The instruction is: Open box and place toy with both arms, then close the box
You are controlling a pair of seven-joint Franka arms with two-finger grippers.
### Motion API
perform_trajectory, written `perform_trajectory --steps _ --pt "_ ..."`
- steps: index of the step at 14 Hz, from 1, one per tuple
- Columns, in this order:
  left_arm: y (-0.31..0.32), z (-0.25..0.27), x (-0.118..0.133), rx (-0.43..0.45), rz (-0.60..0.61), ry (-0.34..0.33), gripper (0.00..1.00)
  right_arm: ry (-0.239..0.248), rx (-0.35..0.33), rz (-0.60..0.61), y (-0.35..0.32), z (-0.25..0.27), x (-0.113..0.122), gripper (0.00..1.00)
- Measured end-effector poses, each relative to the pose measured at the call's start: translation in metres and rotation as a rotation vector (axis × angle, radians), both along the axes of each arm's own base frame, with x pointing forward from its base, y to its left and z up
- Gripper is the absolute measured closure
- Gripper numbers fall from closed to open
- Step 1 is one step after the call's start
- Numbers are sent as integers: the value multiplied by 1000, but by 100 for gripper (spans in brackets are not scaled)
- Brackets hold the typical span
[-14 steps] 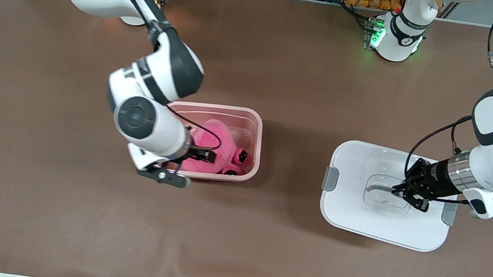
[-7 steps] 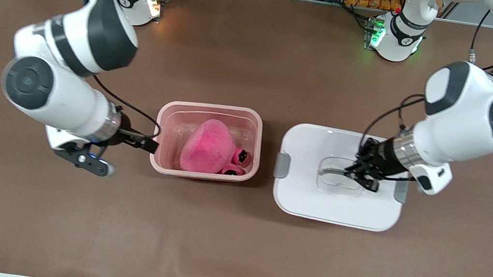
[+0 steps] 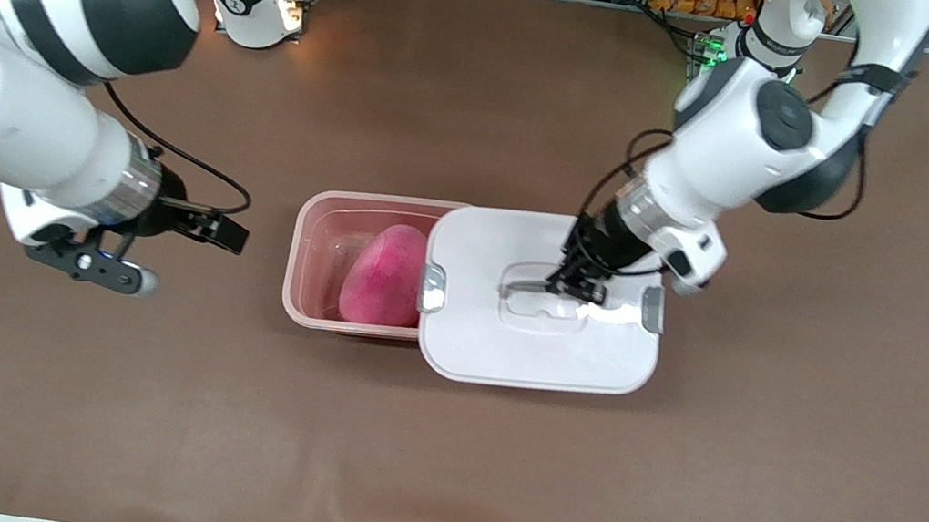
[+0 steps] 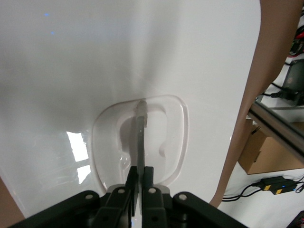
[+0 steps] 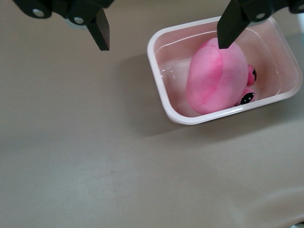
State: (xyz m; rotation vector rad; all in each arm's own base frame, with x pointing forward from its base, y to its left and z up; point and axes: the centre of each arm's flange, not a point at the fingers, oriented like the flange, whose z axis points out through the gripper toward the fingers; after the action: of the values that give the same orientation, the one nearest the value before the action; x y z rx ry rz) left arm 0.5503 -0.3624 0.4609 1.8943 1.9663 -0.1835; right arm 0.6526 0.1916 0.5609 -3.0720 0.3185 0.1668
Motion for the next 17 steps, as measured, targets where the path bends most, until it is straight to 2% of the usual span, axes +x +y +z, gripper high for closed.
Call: perform_trajectory --steps 4,6,11,14,17 --pt "-64 -19 -42 99 -5 -45 93 6 -11 -30 -50 25 -5 0" --pt "-95 -34 -59 93 -26 -83 93 10 -19 -34 -59 40 -14 0" --pt "-141 -30 -64 39 -52 -125 93 14 -36 -39 -74 78 -40 0" --pt "-177 -53 -70 48 -63 -135 93 -7 -39 -33 -89 102 -54 0" --pt "-206 -74 -80 76 -31 -181 93 -17 -41 -35 -108 119 -64 0"
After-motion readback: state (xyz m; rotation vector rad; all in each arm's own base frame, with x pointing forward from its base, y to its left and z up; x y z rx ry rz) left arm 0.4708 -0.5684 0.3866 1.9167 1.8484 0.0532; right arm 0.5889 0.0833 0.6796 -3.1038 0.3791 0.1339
